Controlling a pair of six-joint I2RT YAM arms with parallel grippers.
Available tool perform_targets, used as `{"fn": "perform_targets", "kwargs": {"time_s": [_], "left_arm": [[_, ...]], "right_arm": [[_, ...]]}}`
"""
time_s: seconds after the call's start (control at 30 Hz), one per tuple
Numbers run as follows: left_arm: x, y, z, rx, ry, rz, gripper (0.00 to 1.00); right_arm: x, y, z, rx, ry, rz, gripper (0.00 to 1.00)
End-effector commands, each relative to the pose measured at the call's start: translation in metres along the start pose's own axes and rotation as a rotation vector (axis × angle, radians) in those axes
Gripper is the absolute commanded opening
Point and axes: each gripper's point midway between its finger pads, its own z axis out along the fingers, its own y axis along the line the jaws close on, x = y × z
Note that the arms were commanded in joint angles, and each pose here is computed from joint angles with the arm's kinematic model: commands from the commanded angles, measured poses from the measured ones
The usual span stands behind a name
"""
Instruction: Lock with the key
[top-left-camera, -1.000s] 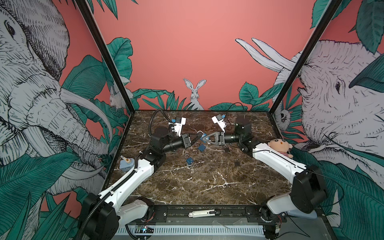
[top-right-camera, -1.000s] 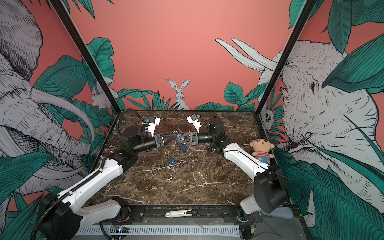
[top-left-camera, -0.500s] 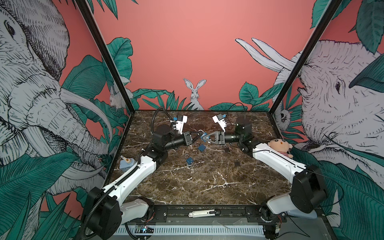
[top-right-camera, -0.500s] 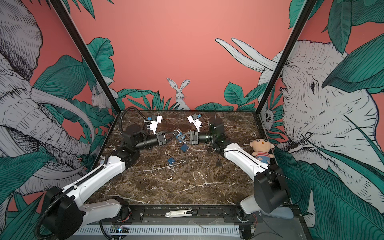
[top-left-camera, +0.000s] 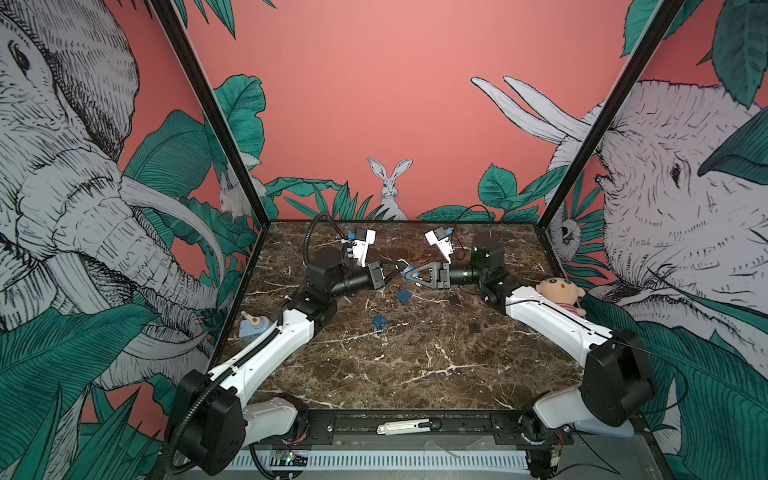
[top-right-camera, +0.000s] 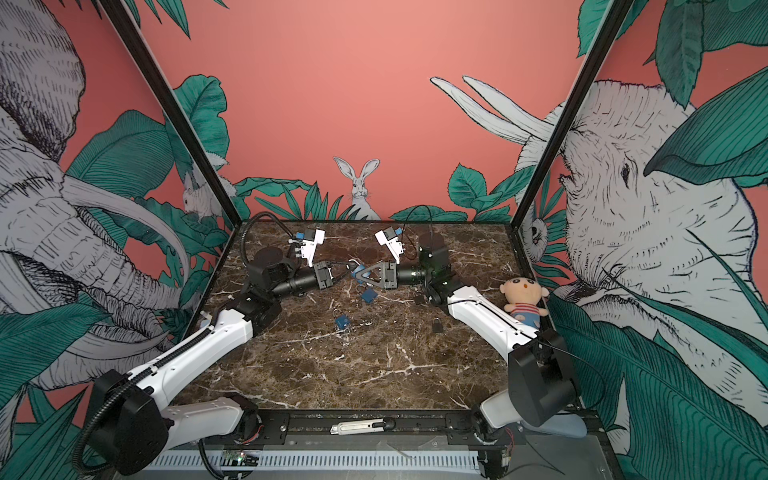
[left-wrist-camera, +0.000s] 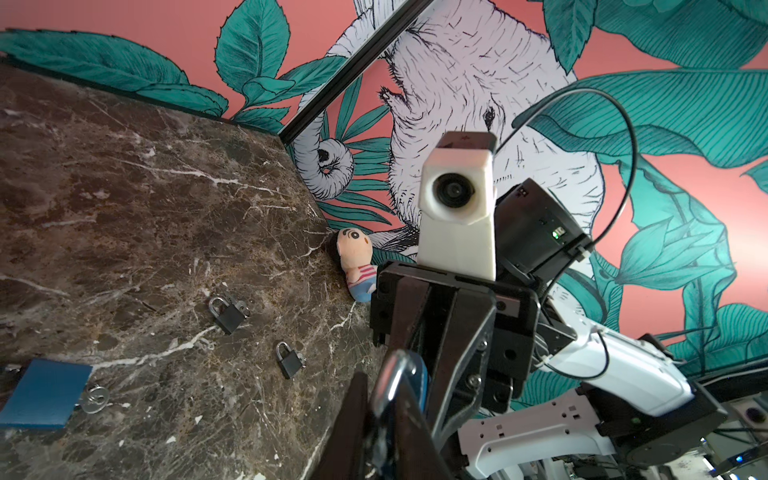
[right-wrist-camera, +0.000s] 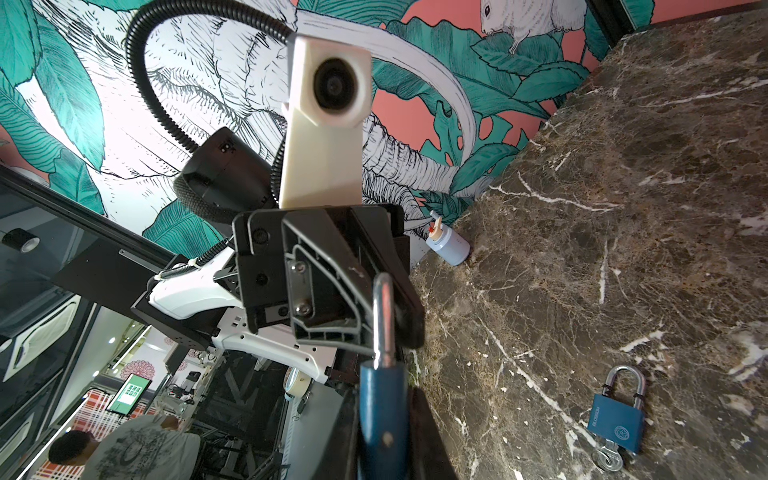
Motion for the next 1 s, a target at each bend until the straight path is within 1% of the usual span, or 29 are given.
{"fn": "perform_targets", "kwargs": {"time_s": [0.0,0.17,0.2,0.23,0.3,0.37,0.53,0.7,0.83,0.97], "left_arm": [[-0.016,-0.028,-0.002,0.072,-0.037,0.083,0.00],[-0.013,-0.025,-0.004,0.070,-0.043,0.074,0.00],[-0.013,-0.024,-0.005,0.063,-0.049,0.073,0.00],[-0.014,-0.023,-0.006,0.056,-0.059,0.071,0.00],[-0.016,-0.023,-0.010,0.043,-0.081,0.070,0.00],[-0.022,-0.024,-0.014,0.030,-0.112,0.071,0.00],[-0.036,-0.030,-0.022,0.007,-0.177,0.091,0.00],[-0.036,-0.032,-0.019,0.013,-0.162,0.081,0.00],[-0.035,-0.031,-0.018,0.011,-0.153,0.071,0.00],[-0.035,-0.030,-0.018,0.006,-0.151,0.067,0.00]], "right_arm": [[-0.001,0.002,0.003,-0.017,-0.001,-0.012,0.00],[-0.002,-0.001,0.002,-0.007,-0.010,-0.013,0.00],[-0.002,0.000,0.002,-0.010,-0.013,-0.016,0.07],[-0.003,0.000,0.001,-0.009,-0.022,-0.018,0.17],[-0.005,-0.001,-0.002,-0.008,-0.046,-0.018,0.28],[-0.006,-0.003,-0.007,-0.011,-0.074,-0.010,0.35],[-0.002,-0.005,-0.021,0.001,-0.117,-0.002,0.38],[-0.001,0.000,-0.028,0.009,-0.130,-0.020,0.39],[-0.003,0.003,-0.029,0.018,-0.129,-0.042,0.43],[-0.011,0.006,-0.029,0.010,-0.132,-0.052,0.44]]}}
